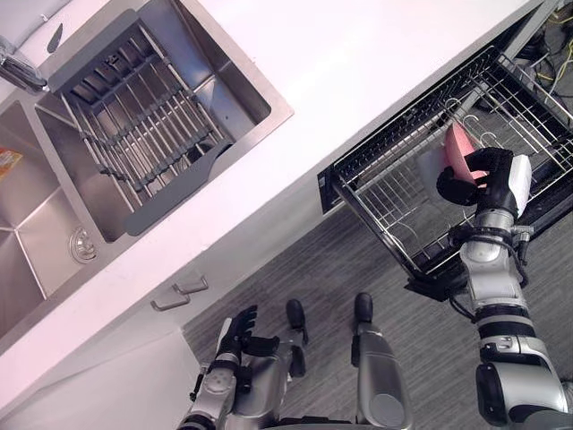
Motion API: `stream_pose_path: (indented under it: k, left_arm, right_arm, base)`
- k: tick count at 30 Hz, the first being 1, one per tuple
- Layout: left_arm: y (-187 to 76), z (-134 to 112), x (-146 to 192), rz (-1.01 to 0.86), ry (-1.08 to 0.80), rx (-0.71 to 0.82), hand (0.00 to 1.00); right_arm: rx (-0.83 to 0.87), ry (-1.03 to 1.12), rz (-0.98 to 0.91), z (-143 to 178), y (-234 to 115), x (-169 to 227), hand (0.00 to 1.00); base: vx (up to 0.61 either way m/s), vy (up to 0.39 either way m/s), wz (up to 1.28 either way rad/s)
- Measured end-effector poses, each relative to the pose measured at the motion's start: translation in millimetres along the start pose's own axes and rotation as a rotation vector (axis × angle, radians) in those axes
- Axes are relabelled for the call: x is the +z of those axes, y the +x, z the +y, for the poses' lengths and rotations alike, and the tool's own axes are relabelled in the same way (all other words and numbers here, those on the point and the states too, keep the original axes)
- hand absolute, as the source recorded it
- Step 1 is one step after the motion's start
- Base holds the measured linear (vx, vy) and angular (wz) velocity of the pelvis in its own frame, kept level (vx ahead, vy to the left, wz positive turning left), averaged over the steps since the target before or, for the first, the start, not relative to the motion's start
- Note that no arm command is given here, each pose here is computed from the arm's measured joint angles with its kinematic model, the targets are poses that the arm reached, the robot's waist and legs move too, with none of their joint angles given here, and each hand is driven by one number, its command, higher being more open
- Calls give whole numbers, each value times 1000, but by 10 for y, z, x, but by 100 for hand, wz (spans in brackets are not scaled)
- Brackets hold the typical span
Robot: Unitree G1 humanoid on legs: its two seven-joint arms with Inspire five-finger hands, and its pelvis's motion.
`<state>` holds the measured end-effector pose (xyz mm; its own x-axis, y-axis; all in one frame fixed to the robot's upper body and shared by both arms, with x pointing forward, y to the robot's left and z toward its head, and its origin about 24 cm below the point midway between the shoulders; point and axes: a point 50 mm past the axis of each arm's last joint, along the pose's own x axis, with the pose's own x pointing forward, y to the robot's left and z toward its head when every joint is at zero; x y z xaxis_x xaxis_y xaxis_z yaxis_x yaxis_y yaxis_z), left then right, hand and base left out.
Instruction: Walk over to the sink, pick up the cup, carry it to the dishwasher, place the cup inside the dishwasher, then close the dishwasher door
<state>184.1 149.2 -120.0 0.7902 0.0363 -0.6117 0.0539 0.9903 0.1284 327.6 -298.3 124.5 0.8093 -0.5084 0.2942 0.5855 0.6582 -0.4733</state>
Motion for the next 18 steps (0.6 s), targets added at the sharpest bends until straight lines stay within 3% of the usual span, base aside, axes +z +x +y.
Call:
stream_pose_path:
  k: [18]
  left_arm:
    - [32, -62, 111, -36, -10, -12, 90]
  right_arm:
    - [-18, 108, -82, 68, -153, 200, 90]
  base:
    - [2, 3, 3]
